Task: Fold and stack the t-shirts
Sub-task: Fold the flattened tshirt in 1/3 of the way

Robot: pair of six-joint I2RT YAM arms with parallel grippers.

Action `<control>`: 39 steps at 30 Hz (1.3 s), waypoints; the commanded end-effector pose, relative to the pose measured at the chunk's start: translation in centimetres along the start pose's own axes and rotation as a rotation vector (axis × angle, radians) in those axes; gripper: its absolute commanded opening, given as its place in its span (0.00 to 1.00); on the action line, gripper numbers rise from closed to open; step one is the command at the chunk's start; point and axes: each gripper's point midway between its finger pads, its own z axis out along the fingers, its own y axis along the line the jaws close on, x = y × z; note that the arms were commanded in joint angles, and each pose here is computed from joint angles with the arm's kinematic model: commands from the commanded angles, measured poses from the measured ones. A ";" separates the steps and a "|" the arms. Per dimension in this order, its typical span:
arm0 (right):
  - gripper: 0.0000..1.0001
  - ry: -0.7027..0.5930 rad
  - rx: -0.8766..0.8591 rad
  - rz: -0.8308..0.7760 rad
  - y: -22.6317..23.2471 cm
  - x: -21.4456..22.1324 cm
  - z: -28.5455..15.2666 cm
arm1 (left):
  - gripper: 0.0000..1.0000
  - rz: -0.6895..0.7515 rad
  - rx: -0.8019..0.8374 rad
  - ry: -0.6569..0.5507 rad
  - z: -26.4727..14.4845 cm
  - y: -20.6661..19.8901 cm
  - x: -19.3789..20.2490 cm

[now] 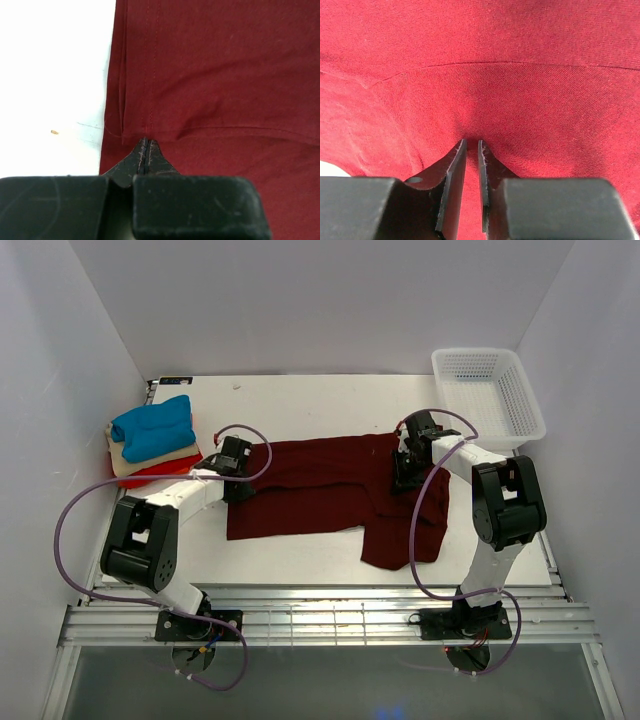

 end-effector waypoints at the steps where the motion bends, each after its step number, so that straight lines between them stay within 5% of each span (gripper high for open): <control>1: 0.21 -0.027 -0.003 -0.008 0.4 -1.1 -0.5 | 0.00 -0.031 0.040 -0.116 -1.6 -1.4 -4.1; 13: 0.21 -0.067 0.068 -0.008 -0.4 -2.0 -2.0 | 0.00 -0.017 0.002 -0.141 1.0 -4.5 -10.6; 23: 0.21 -0.132 0.203 0.046 -2.6 -5.2 -3.6 | 0.00 -0.021 -0.009 -0.004 3.0 -4.2 -6.4; 39: 0.20 0.027 0.300 0.110 -5.7 -4.0 0.8 | 0.00 -0.035 -0.056 0.126 7.7 -2.8 -4.1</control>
